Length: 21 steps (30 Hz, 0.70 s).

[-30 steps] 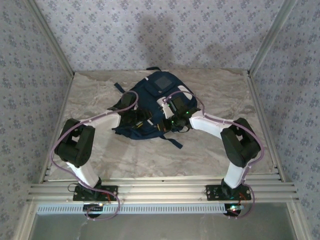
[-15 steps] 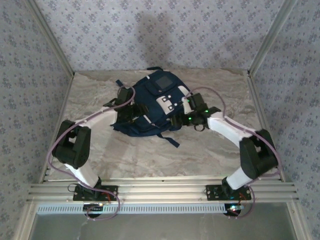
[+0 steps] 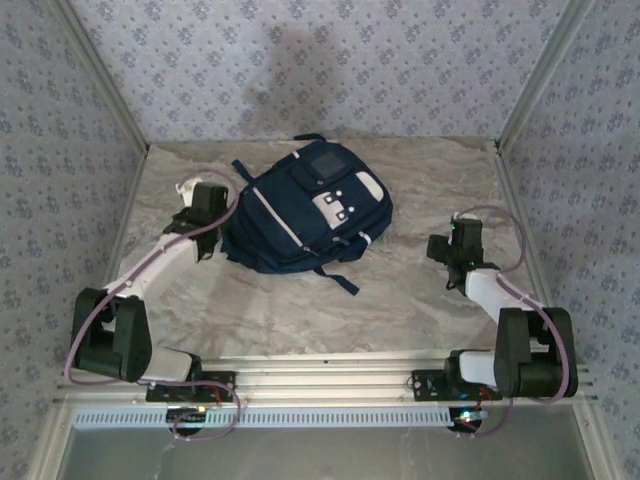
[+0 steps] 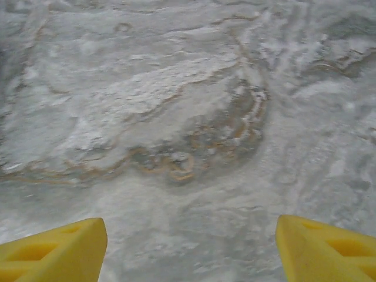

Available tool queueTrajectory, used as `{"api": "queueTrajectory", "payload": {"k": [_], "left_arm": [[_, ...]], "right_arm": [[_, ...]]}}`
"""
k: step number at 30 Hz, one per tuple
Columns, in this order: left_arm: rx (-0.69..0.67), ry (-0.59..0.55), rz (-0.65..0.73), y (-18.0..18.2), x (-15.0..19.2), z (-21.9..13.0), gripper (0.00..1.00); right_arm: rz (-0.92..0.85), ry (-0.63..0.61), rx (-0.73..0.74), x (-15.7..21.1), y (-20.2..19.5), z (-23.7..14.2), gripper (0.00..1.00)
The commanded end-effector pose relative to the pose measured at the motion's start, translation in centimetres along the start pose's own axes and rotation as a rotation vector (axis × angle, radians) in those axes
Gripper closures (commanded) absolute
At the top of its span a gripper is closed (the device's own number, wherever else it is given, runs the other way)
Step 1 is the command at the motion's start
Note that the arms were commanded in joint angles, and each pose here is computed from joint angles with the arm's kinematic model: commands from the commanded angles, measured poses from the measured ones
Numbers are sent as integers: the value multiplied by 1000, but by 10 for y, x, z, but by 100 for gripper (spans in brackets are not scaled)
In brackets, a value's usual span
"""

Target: Pack the student bag

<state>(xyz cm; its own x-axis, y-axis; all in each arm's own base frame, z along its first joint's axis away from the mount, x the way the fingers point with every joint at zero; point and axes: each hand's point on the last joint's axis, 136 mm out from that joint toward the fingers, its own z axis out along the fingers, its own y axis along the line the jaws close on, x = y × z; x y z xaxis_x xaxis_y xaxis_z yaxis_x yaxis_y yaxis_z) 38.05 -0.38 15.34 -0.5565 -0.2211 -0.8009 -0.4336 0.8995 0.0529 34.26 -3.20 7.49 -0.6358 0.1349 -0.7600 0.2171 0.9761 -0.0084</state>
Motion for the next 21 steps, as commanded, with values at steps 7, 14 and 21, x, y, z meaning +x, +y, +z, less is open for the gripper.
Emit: {"api": "queueTrajectory", "payload": {"k": [7,14,21], "left_arm": [[-103,-133,76,43,20,37,0],[52,-207,99,35,20,50,0],[203,-282,47,34,28,55,1]], "right_arm": [[-65,-344,4,-54,6,8,23],[-80,-318,-55,-35,14,27,6],[-83,-324,-54,-37,14,26,0]]}}
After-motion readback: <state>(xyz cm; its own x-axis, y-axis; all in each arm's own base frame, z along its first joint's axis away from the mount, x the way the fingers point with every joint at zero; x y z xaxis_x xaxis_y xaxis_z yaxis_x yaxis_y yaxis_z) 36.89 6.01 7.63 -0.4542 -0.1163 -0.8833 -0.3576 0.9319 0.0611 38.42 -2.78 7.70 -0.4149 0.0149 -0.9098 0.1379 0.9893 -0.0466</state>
